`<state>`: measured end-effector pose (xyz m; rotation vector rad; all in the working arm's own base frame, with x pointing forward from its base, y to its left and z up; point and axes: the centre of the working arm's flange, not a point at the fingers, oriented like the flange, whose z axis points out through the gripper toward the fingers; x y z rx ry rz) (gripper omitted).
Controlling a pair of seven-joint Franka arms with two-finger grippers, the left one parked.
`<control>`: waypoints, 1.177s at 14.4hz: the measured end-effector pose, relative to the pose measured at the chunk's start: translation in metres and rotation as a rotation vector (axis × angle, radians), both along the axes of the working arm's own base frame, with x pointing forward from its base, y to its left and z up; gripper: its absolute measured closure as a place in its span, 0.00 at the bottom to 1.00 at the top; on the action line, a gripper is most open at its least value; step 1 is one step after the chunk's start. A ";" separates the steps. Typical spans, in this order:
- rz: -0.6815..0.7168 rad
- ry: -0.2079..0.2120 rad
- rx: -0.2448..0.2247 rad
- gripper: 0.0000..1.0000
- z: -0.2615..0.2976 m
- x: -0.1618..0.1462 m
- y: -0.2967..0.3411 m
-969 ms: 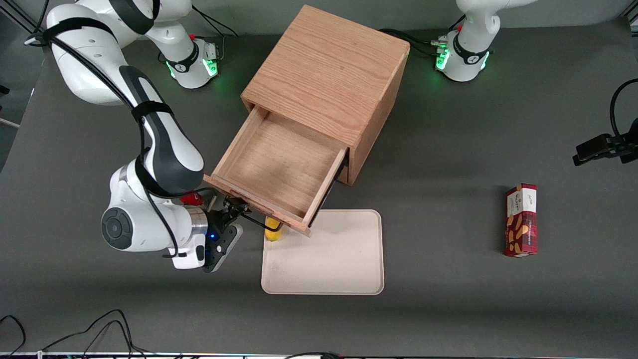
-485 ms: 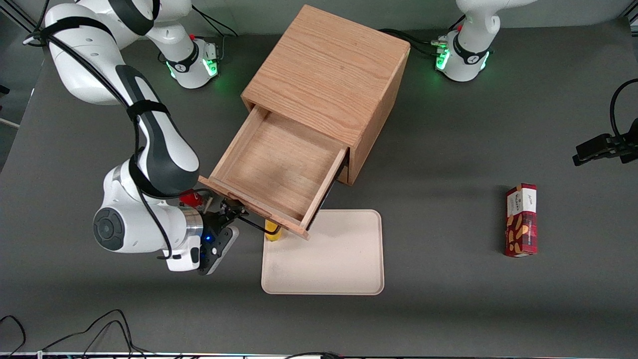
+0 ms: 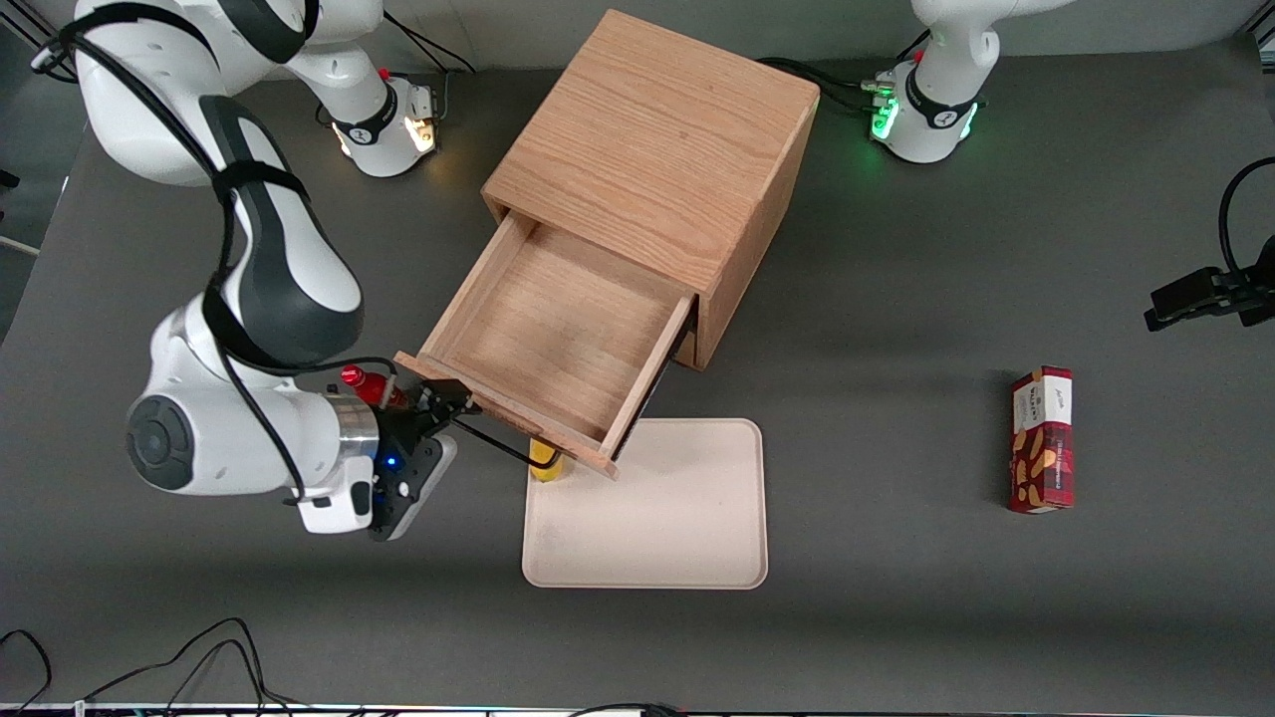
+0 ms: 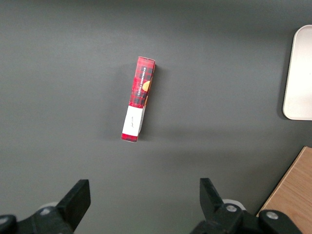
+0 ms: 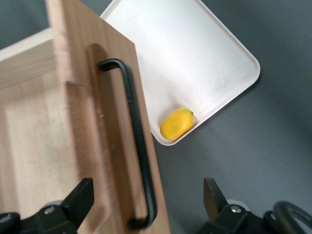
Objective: Open upper drawer
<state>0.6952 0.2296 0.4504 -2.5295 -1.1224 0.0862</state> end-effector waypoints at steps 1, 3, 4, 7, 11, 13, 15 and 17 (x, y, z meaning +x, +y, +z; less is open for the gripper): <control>-0.016 -0.011 -0.006 0.00 0.020 -0.004 -0.004; -0.056 -0.019 -0.036 0.00 0.071 -0.020 -0.032; -0.073 -0.023 -0.048 0.00 0.085 -0.027 -0.046; -0.127 -0.041 -0.104 0.00 0.124 -0.059 -0.088; -0.388 0.003 -0.245 0.00 0.158 -0.110 -0.139; -0.535 0.021 -0.306 0.00 0.162 -0.122 -0.151; -0.662 0.032 -0.354 0.00 0.165 -0.130 -0.158; -0.715 0.043 -0.378 0.00 0.165 -0.135 -0.166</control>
